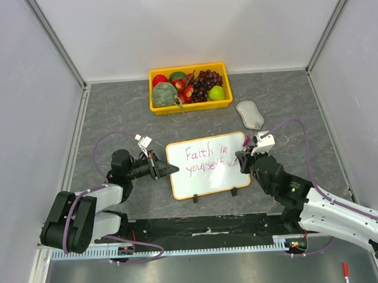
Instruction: Write a sentence on the whiteboard
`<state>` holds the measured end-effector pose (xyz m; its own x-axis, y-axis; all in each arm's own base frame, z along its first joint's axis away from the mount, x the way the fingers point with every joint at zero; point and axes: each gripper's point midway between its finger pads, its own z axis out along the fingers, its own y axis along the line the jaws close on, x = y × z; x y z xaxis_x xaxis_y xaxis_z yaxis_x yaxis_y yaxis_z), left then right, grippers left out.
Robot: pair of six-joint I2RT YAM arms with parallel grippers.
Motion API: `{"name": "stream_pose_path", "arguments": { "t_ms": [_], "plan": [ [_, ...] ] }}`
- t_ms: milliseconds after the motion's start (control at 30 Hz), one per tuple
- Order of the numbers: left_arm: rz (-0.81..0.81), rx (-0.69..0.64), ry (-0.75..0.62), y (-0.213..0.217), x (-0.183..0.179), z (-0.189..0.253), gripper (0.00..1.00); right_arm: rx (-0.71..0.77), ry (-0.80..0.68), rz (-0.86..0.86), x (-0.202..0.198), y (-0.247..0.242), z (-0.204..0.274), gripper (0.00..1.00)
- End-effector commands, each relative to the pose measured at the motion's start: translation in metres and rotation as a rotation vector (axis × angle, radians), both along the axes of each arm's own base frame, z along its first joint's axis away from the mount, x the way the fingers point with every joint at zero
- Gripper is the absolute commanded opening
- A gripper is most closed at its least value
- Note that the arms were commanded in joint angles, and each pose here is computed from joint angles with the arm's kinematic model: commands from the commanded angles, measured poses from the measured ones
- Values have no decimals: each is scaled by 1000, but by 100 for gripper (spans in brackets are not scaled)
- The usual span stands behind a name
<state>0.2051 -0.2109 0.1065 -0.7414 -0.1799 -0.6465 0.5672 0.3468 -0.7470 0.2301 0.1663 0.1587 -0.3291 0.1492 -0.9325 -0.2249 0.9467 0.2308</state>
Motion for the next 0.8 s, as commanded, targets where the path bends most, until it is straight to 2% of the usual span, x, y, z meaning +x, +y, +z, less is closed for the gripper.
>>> {"name": "stream_pose_path", "arguments": {
  "t_ms": [0,767],
  "plan": [
    [60,56,-78,5,17,-6,2,-7,8,-25,1,-5,-2,0],
    [62,56,-76,6,17,-7,2,20,-89,-38,16,5,49,0]
  ]
}}
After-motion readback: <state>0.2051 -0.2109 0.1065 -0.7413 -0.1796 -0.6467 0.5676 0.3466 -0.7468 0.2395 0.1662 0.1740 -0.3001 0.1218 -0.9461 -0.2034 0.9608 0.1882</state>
